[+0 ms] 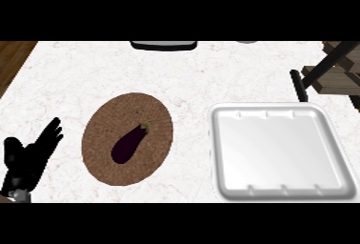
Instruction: Pick the lemon from the tray and place it in the tiered basket
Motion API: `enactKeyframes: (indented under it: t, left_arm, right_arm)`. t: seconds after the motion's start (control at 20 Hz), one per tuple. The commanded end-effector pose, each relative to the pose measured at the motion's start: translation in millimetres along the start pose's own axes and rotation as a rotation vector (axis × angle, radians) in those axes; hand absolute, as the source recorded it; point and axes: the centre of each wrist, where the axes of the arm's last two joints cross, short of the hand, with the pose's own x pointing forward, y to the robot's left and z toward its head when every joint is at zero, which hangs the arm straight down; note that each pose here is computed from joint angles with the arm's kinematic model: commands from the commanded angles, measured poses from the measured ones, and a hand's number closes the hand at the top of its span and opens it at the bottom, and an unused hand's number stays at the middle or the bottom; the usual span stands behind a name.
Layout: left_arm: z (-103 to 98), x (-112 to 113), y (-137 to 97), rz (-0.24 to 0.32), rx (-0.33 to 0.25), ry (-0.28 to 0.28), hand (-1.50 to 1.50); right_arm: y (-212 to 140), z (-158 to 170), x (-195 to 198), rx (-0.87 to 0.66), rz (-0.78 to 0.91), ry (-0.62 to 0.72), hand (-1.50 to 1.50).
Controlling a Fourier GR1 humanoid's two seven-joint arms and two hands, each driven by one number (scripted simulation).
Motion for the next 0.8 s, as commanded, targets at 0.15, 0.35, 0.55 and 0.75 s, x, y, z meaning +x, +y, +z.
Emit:
enactKeyframes:
  t: [0.15, 0.35, 0.55, 0.75]
  left_arm:
    - [-4, -5, -7, -0.009, -0.004, -0.01, 0.0]
    - [-2, -7, -3, -0.015, -0.012, -0.017, 0.0]
    - [-2, -8, 13, 0.007, -0.012, -0.01, 0.0]
    - [-8, 9, 9, -0.005, -0.016, -0.031, 0.0]
  right_arm:
    - [12, -52, -32, -0.003, -0.252, 0.021, 1.5]
    - [9, -77, -52, -0.017, -0.238, 0.006, 1.5]
    - [10, -95, -56, -0.015, -0.26, 0.025, 1.5]
    - [4, -84, -62, -0.025, 0.31, -0.1, 1.5]
